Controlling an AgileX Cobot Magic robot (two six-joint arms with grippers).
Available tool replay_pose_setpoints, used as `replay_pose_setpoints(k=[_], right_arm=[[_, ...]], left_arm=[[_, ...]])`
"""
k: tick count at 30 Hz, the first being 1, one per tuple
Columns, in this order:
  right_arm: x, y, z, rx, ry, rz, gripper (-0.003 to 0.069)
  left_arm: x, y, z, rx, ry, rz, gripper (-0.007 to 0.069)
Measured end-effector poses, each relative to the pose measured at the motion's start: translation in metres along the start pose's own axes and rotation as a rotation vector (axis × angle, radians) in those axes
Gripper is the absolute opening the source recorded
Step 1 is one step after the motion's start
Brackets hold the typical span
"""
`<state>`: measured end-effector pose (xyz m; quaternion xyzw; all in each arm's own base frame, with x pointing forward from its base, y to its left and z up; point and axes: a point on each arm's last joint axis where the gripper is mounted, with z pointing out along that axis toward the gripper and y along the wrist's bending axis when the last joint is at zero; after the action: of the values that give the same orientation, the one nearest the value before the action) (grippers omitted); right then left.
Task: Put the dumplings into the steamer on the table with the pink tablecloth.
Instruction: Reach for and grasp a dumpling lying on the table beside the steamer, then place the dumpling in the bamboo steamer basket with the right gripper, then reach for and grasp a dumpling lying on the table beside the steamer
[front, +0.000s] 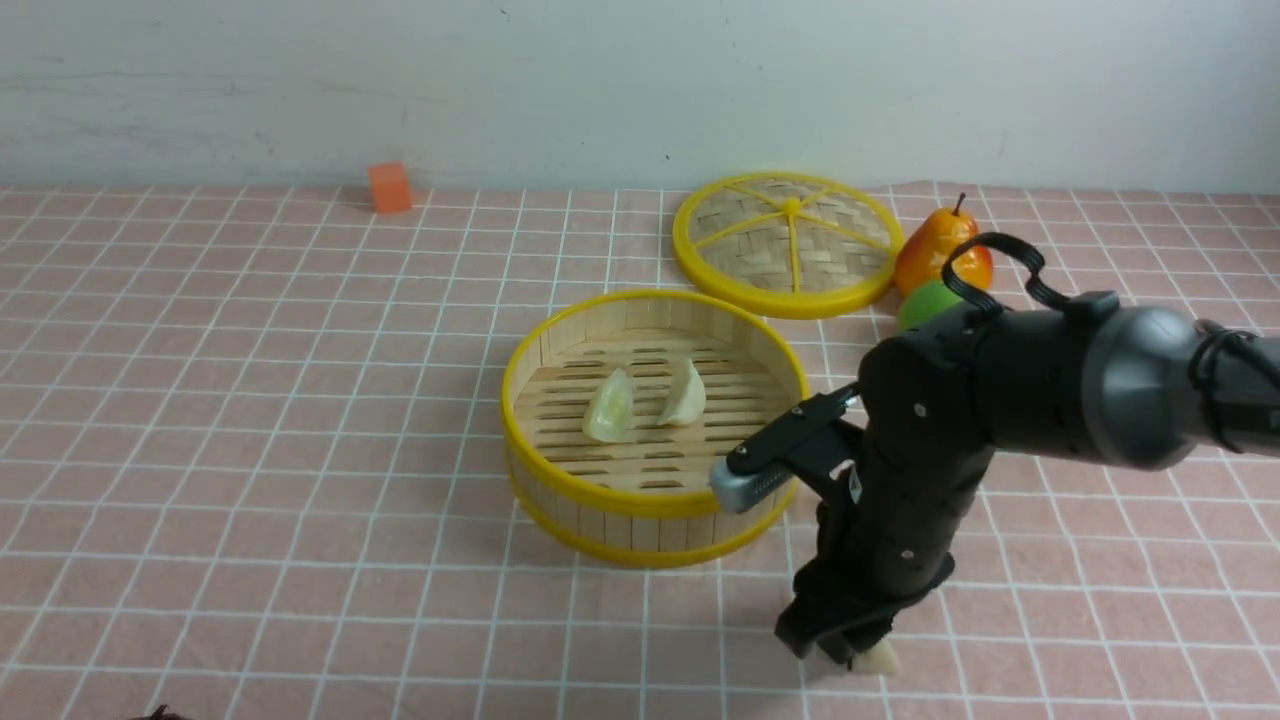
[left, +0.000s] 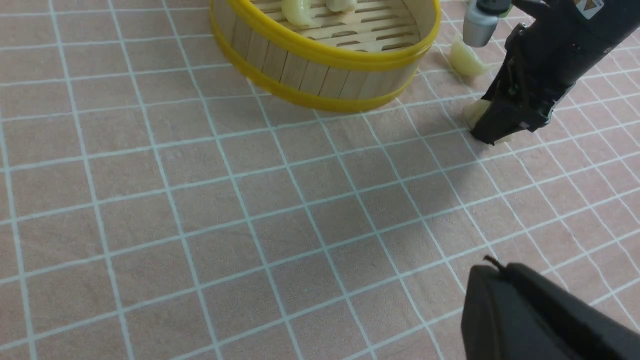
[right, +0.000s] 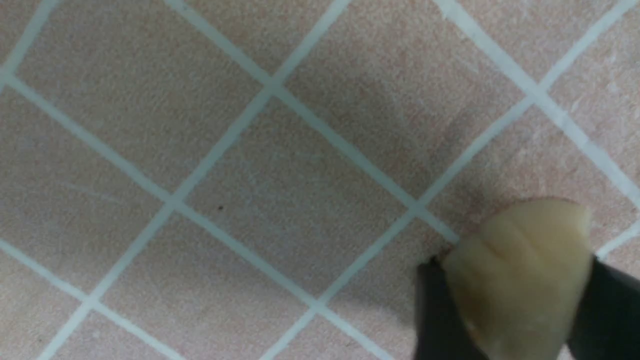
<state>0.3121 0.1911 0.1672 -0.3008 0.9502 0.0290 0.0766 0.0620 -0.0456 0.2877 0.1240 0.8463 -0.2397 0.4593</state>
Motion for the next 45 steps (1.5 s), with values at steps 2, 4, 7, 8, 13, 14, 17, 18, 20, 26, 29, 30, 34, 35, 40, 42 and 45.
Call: replay_pose_setpoints(k=[2, 4, 7, 8, 13, 14, 17, 18, 20, 26, 29, 30, 34, 35, 40, 42, 45], right_arm=[[0.0, 0.0, -0.003, -0.001, 0.014, 0.0, 0.0218], [-0.002, 0.0, -0.008, -0.004, 0.037, -0.001, 0.0234], [-0.013, 0.002, -0.029, -0.007, 0.032, -0.014, 0.0235], [-0.014, 0.003, -0.031, -0.006, 0.028, -0.015, 0.0235], [-0.057, 0.017, -0.093, -0.032, -0.174, -0.042, 0.0235], [-0.065, 0.019, -0.102, -0.038, -0.215, -0.043, 0.0235], [-0.083, 0.022, -0.114, -0.05, -0.293, -0.046, 0.0235], [-0.093, 0.023, -0.114, -0.057, -0.323, -0.044, 0.0235], [-0.105, 0.024, -0.108, -0.062, -0.338, -0.043, 0.0235], [-0.135, 0.025, -0.052, -0.082, -0.291, -0.036, 0.0234], [-0.139, 0.025, -0.024, -0.084, -0.246, -0.034, 0.0234], [-0.14, 0.025, -0.018, -0.085, -0.233, -0.033, 0.0234], [-0.141, 0.025, -0.015, -0.085, -0.232, -0.033, 0.0295], [-0.141, 0.025, -0.017, -0.085, -0.235, -0.033, 0.0338], [-0.137, 0.026, -0.049, -0.092, -0.182, -0.049, 0.0578], [-0.137, 0.025, -0.068, -0.078, -0.2, -0.059, 0.0619], [-0.131, 0.023, -0.099, -0.045, -0.245, -0.07, 0.064]], left_arm=[[0.0, 0.0, 0.0, 0.0, 0.0, 0.0, -0.0014], [0.0, 0.0, 0.0, 0.0, 0.0, 0.0, -0.0014], [0.0, 0.0, 0.0, 0.0, 0.0, 0.0, -0.0014], [0.0, 0.0, 0.0, 0.0, 0.0, 0.0, -0.0014], [0.0, 0.0, 0.0, 0.0, -0.002, 0.0, -0.0014], [0.0, 0.0, 0.0, 0.0, -0.004, 0.0, -0.0014], [0.0, 0.0, 0.0, 0.0, -0.005, 0.0, -0.0013], [-0.001, 0.0, 0.0, 0.001, -0.006, -0.001, -0.0013], [-0.001, 0.0, 0.0, 0.001, -0.008, -0.001, -0.0013], [-0.001, 0.0, 0.0, 0.001, -0.009, -0.001, -0.001], [0.0, 0.0, 0.0, 0.001, -0.006, -0.001, -0.0006], [0.0, 0.0, 0.0, 0.001, -0.005, -0.001, -0.0006], [0.001, 0.0, 0.0, 0.0, 0.007, -0.001, -0.0003], [0.001, 0.0, 0.0, 0.0, 0.009, -0.001, -0.0002], [0.001, 0.0, 0.0, 0.0, 0.013, -0.001, 0.0001], [0.001, 0.0, 0.0, 0.0, 0.014, -0.001, 0.0001], [0.001, 0.0, 0.0, 0.005, 0.014, -0.007, 0.0003]])
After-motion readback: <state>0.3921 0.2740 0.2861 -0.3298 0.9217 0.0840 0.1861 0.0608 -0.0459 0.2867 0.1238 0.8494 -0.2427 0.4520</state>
